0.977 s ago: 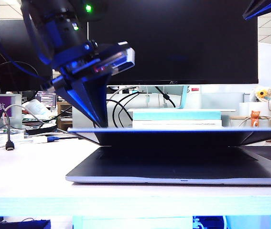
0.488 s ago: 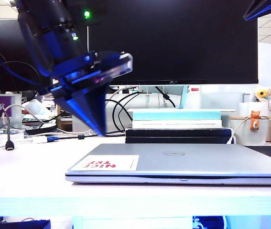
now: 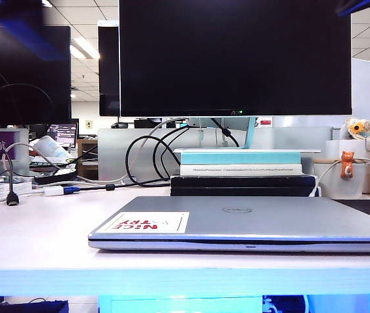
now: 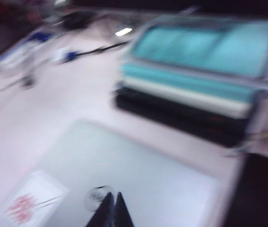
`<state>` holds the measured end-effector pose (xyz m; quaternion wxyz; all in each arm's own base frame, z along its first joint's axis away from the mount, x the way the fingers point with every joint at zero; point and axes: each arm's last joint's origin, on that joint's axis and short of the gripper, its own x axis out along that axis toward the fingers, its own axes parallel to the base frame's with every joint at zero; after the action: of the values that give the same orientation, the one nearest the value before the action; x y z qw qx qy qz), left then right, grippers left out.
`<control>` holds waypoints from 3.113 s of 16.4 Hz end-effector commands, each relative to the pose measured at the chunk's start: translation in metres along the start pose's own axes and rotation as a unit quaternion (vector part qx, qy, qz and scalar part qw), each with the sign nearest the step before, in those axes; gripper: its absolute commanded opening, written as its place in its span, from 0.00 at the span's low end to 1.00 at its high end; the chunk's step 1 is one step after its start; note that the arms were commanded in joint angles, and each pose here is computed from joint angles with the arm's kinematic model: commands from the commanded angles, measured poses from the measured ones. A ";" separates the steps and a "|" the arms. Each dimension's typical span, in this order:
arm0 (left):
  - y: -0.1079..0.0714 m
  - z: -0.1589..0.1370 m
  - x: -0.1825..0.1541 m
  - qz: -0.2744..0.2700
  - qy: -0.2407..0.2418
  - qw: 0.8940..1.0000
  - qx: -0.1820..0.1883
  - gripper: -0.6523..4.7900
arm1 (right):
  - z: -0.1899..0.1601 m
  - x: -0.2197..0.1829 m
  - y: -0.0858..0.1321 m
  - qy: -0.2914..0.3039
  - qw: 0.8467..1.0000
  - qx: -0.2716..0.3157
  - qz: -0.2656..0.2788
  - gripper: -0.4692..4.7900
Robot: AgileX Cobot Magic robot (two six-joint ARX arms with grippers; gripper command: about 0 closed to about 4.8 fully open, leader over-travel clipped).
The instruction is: Close the lid of the gray laptop.
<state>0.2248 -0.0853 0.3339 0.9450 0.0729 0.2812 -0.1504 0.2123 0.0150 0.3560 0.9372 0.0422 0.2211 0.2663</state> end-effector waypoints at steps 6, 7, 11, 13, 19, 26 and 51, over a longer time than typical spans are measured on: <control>0.051 -0.042 -0.049 0.041 -0.136 0.989 -0.044 0.11 | -0.051 -0.023 0.011 -0.145 0.986 -0.009 -0.087 0.09; 0.050 -0.048 -0.048 0.042 -0.145 0.988 -0.043 0.11 | -0.058 -0.023 0.011 -0.152 0.984 -0.009 -0.092 0.09; 0.046 -0.071 -0.042 0.031 -0.196 0.978 -0.067 0.11 | -0.088 -0.030 0.014 -0.213 0.969 -0.016 -0.122 0.09; 0.044 -0.080 -0.041 0.033 -0.208 0.975 -0.065 0.11 | -0.098 -0.035 0.017 -0.249 0.960 -0.017 -0.123 0.09; 0.041 -0.123 -0.031 0.078 -0.247 0.961 -0.094 0.11 | -0.137 -0.043 0.021 -0.342 0.930 -0.012 -0.136 0.09; 0.036 -0.169 -0.028 0.139 -0.310 0.936 -0.095 0.11 | -0.197 -0.020 0.007 -0.328 0.928 0.024 -0.177 0.09; 0.048 -0.214 -0.010 0.135 -0.281 0.928 -0.205 0.11 | -0.213 -0.011 0.004 -0.231 0.957 0.001 -0.178 0.09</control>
<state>0.1235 0.0118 0.1612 0.9926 -0.1130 0.0302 0.0323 0.1092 0.0046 0.1666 0.9952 0.0561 0.0164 0.0781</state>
